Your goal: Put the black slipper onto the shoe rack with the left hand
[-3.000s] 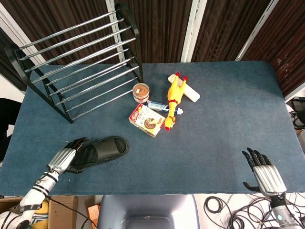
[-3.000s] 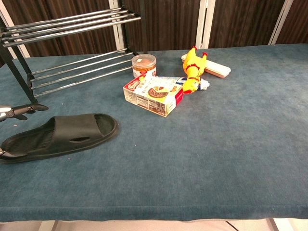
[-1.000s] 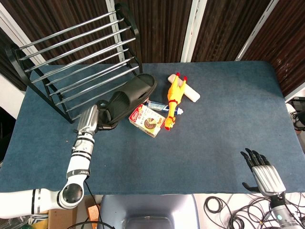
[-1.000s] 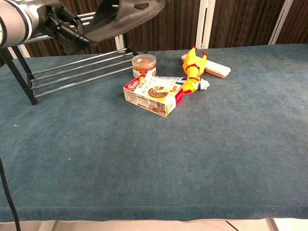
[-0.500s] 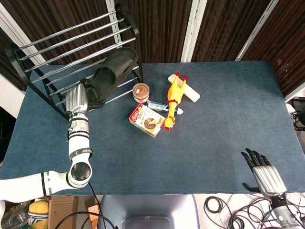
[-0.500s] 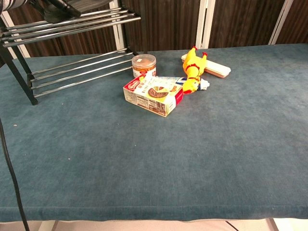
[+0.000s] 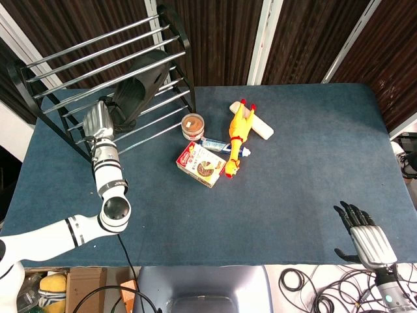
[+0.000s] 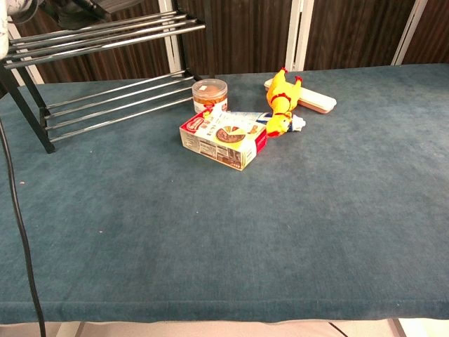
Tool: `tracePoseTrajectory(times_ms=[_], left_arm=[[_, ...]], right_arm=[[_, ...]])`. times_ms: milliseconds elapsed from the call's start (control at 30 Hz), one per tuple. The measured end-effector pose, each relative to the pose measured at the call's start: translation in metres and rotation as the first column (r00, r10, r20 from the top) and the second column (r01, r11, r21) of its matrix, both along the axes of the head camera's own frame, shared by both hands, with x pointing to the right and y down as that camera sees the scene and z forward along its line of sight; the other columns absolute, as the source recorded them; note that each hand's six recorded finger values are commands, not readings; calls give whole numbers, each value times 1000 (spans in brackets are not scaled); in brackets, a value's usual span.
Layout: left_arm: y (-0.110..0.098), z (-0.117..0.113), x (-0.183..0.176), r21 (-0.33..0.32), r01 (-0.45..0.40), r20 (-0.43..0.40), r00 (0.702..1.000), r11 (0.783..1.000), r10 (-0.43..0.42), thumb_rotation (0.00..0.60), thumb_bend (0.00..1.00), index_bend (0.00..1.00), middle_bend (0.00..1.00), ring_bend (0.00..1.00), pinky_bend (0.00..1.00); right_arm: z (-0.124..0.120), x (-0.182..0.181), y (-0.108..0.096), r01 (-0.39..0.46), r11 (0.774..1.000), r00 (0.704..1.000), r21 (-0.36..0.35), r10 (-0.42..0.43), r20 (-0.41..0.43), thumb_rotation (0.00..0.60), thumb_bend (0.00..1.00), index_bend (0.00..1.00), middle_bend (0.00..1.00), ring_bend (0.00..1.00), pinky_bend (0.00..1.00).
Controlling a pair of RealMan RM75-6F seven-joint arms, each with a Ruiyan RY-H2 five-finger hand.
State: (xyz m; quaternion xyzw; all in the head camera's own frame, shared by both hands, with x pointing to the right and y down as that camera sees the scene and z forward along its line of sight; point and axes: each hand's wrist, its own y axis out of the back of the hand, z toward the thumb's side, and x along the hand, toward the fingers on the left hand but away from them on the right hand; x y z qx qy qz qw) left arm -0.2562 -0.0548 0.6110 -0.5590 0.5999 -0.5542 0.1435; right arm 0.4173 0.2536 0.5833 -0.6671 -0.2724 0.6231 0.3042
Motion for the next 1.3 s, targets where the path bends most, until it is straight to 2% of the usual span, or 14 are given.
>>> tracePoseTrajectory(times_ms=[233, 400, 467, 633, 733, 900, 1100, 1300], left_arm=[[-12, 13, -15, 1, 66, -17, 998, 998, -66, 600, 266, 567, 767, 768, 880], [-14, 17, -21, -9, 81, -15, 997, 997, -81, 600, 266, 502, 740, 741, 744], [-13, 20, -23, -28, 79, -10, 997, 996, -79, 600, 267, 452, 687, 688, 684], [-8, 26, -28, -68, 61, 24, 998, 996, -59, 600, 268, 324, 508, 476, 543], [-8, 29, -32, -69, 58, 37, 998, 996, -55, 600, 267, 285, 469, 430, 516], [-8, 34, -32, -80, 48, 8, 999, 996, -47, 598, 265, 173, 385, 352, 501], [-8, 37, -33, -90, 40, -22, 999, 995, -42, 475, 244, 7, 211, 171, 432], [-8, 38, -32, -94, 14, -21, 1000, 995, -16, 435, 232, 0, 141, 104, 385]], right_arm=[[-2, 3, -1, -7, 1000, 1000, 5, 7, 1, 600, 121, 0, 0, 0, 136], [-1, 4, -2, -6, 1000, 1000, 0, 6, -1, 600, 121, 0, 0, 0, 136], [0, 3, -2, -4, 1000, 1000, -2, 4, -2, 600, 121, 0, 0, 0, 136], [0, 2, -1, 0, 1000, 1000, -1, 0, -2, 600, 121, 0, 0, 0, 136], [0, 2, -1, 0, 1000, 1000, -3, 0, -1, 600, 121, 0, 0, 0, 136], [0, 2, -1, 0, 1000, 1000, -5, 0, -2, 600, 121, 0, 0, 0, 136], [-1, 2, -1, -2, 1000, 1000, 0, 2, -2, 600, 121, 0, 0, 0, 136], [-1, 2, -1, -2, 1000, 1000, 2, 2, -2, 600, 121, 0, 0, 0, 136]])
